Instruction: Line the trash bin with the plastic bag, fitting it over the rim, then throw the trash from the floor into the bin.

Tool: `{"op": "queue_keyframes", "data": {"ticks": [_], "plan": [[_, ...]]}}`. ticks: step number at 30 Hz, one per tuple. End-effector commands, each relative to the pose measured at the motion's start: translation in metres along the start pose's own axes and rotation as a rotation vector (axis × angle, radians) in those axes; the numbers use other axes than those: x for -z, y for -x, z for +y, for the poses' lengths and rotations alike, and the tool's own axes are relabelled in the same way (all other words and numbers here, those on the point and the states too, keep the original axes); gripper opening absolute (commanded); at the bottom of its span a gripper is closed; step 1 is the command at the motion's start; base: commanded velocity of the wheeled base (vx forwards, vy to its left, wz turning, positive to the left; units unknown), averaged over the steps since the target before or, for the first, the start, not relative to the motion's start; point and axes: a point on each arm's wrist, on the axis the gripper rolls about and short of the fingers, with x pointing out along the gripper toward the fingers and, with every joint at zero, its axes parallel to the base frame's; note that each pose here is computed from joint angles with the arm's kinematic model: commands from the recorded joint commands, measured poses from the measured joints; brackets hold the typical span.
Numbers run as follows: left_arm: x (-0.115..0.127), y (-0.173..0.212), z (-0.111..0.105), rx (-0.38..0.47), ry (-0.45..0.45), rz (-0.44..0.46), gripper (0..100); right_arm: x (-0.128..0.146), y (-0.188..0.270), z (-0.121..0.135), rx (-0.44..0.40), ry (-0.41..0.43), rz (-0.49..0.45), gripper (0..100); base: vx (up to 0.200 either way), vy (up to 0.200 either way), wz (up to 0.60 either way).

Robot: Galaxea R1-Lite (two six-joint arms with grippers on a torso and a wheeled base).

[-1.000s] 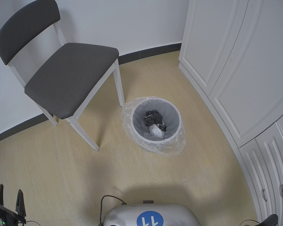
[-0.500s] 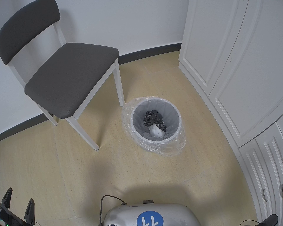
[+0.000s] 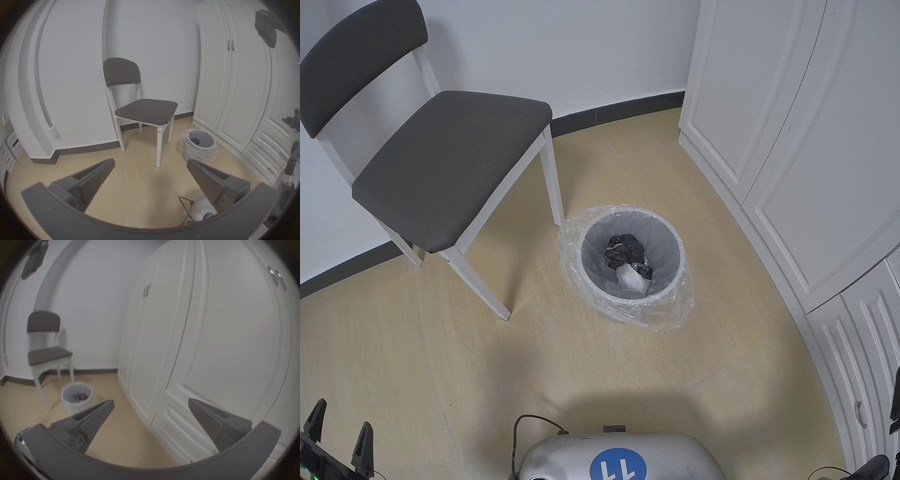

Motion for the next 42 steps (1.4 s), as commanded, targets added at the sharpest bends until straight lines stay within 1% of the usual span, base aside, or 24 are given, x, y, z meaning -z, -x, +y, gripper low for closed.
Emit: {"op": "queue_keyframes", "data": {"ticks": [1, 2, 6, 11, 15, 17, 18, 19, 30, 34, 40, 42], "plan": [[0.0052, -0.0002, 0.0, 0.0, 0.0, 0.004, 100, 0.0174, 0.0018, 0.0029, -0.041, -0.01, 0.116, 100, 0.0, 0.0, 0.0], [0.0052, -0.0002, 0.0, 0.0, 0.0, 0.004, 100, 0.0175, 0.0018, 0.0029, -0.041, -0.011, 0.117, 100, 0.0, 0.0, 0.0], [0.0052, -0.0002, 0.0, 0.0, -0.002, 0.004, 100, 0.0235, 0.0028, 0.0036, -0.044, -0.056, 0.175, 100, 0.0, 0.0, 0.0], [0.0052, -0.0002, 0.0, 0.0, -0.005, 0.004, 100, 0.0236, 0.0028, 0.0036, -0.041, -0.094, 0.177, 100, 0.0, 0.0, 0.0], [0.0052, -0.0002, 0.0, 0.0, -0.005, 0.004, 100, 0.0237, 0.0028, 0.0041, -0.059, -0.097, 0.178, 100, 0.0, 0.0, 0.0], [0.0052, -0.0002, 0.0, 0.0, -0.005, 0.004, 100, 0.0236, 0.0029, 0.005, -0.099, -0.097, 0.175, 100, 0.0, 0.0, 0.0], [0.0052, -0.0002, 0.0, 0.0, -0.005, 0.004, 100, 0.0236, 0.0029, 0.005, -0.099, -0.097, 0.175, 100, 0.0, 0.0, 0.0], [0.0052, -0.0002, 0.0, 0.0, -0.005, 0.004, 100, 0.0236, 0.0029, 0.0054, -0.118, -0.091, 0.173, 100, 0.0, 0.0, 0.0], [0.0052, -0.0002, 0.0, 0.0, -0.005, 0.004, 100, 0.0234, 0.003, 0.0054, -0.121, -0.089, 0.174, 100, 0.0, 0.0, 0.0], [0.0052, -0.0002, 0.0, 0.0, -0.005, 0.004, 100, 0.0233, 0.0032, 0.0062, -0.155, -0.092, 0.175, 100, 0.0, 0.0, 0.0], [0.0052, -0.0002, 0.0, 0.0, -0.005, 0.004, 100, 0.0235, 0.0033, 0.0064, -0.168, -0.089, 0.175, 100, 0.0, 0.0, 0.0], [0.0052, -0.0002, 0.0, 0.0, -0.005, 0.004, 100, 0.0234, 0.0033, 0.0068, -0.185, -0.089, 0.174, 100, 0.0, 0.0, 0.0]]}}
